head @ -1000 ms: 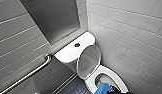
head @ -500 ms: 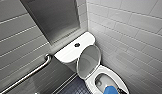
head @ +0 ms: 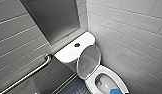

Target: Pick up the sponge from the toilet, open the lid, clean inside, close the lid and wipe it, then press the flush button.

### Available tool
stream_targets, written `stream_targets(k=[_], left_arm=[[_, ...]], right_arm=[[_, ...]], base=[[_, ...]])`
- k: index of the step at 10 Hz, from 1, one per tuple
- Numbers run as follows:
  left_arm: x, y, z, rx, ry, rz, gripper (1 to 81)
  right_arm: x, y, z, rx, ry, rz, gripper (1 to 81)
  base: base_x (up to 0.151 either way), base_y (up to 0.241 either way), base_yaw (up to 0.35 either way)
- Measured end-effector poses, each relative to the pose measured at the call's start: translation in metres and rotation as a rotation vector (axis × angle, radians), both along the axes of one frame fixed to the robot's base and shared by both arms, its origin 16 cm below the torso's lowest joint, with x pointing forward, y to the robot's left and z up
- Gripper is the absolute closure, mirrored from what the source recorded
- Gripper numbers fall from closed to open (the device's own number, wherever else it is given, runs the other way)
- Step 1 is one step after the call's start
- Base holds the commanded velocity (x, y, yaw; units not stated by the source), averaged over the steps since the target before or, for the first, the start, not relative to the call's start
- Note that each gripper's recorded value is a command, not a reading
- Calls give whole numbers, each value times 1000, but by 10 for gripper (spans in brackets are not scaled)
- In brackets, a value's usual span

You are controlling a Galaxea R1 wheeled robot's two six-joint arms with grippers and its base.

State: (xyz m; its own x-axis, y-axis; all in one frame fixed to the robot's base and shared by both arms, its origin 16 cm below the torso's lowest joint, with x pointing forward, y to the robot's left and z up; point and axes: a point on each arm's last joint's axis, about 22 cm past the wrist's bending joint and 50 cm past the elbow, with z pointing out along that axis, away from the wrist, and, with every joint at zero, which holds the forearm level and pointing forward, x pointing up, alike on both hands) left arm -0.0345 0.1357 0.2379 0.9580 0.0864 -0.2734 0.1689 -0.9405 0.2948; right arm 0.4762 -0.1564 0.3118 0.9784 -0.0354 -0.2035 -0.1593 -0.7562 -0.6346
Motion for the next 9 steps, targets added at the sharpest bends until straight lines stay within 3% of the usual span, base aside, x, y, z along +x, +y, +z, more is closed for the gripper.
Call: stream_targets(k=[5,9], left_arm=[[0,0,0,0,0,-1,10],[6,3,-3,4,-7,1,10]], right_arm=[[-20,-55,3,-66,16,8,811],[-37,-26,29,8,17,75,811]], base=[[0,0,0],[0,0,0]])
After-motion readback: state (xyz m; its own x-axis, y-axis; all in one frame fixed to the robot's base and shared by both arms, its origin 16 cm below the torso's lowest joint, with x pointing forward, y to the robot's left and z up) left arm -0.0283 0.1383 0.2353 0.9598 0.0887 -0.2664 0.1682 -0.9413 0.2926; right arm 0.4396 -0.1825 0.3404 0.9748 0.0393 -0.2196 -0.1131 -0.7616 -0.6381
